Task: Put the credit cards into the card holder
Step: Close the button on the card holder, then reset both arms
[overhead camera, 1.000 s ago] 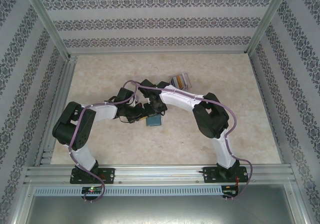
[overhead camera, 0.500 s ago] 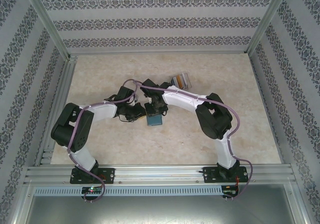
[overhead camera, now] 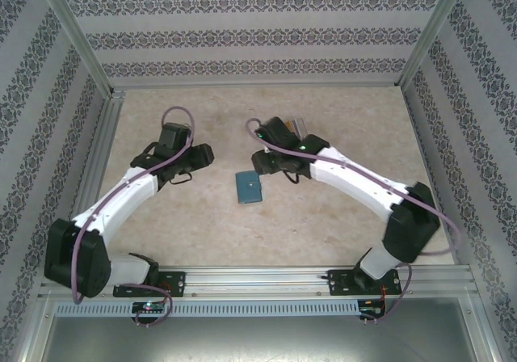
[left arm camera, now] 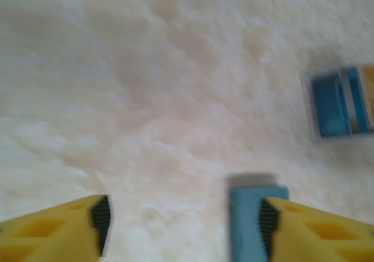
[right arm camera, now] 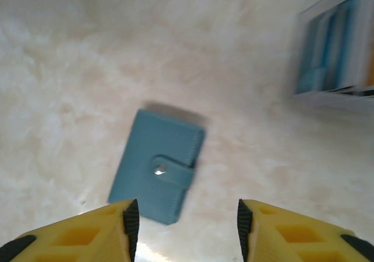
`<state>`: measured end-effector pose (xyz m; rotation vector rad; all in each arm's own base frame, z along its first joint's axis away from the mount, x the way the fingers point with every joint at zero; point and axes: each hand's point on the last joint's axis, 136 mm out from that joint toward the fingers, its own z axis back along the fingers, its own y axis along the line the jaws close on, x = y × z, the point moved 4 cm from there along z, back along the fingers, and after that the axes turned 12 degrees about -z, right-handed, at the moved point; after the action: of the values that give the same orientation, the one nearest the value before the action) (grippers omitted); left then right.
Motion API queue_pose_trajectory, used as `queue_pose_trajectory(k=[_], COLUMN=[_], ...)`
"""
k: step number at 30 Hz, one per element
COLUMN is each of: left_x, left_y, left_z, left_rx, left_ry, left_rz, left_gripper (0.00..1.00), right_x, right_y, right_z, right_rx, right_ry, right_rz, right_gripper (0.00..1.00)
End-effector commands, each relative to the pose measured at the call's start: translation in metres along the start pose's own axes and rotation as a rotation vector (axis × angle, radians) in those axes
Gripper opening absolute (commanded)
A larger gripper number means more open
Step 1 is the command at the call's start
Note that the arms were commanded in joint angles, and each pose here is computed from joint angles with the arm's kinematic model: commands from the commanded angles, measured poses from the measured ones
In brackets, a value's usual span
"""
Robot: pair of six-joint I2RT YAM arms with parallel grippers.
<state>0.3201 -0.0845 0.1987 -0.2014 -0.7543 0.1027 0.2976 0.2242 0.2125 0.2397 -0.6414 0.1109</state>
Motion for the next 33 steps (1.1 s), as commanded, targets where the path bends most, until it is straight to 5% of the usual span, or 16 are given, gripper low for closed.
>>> queue_pose_trajectory(k=[1,8,10,11,15,18,25,33], left_x=[-0.006,-0.003,-0.006,-0.005,-0.012,-0.022,-0.037,-0.016], left_y=[0.051,0.117,0.131,0.135,0.147,0.151,0.157,0.143], left_z=[0.009,0.012,0.013,0.013,0.016,0.013,-0.013,-0.044], left_rx=[0.273,0.529,0.556,0.556,0.59,0.598,0.481,0.308], left_ry=[-0.031,-0.076,-0.128,-0.161,-0.359,-0.444,-0.431,-0.424], left_rz=[-0.044,0.028,0.047,0.037,-0.054,-0.147,-0.136,-0.206], left_gripper=[0.82,1.0,1.0,1.0,1.0,1.0,1.0,1.0], right_x=[0.014,0.002,-0.009,-0.014,-0.029,-0.033,-0.053,-0.029], right_y=[-0.048,-0.162,-0.191,-0.202,-0.242,-0.251,-0.265,-0.25], right_z=[0.004,0.021,0.025,0.027,0.034,0.033,0.014,-0.011], right_rx=[-0.121,-0.294,-0.361,-0.38,-0.433,-0.478,-0.374,-0.197], right_ry=[-0.178,-0.466,-0.566,-0.601,-0.681,-0.692,-0.701,-0.665], right_rz=[-0.037,-0.291,-0.337,-0.359,-0.455,-0.373,-0.31,-0.259], right_gripper=[0.55,0.64,0.96,0.98,0.98,0.98,0.98,0.98])
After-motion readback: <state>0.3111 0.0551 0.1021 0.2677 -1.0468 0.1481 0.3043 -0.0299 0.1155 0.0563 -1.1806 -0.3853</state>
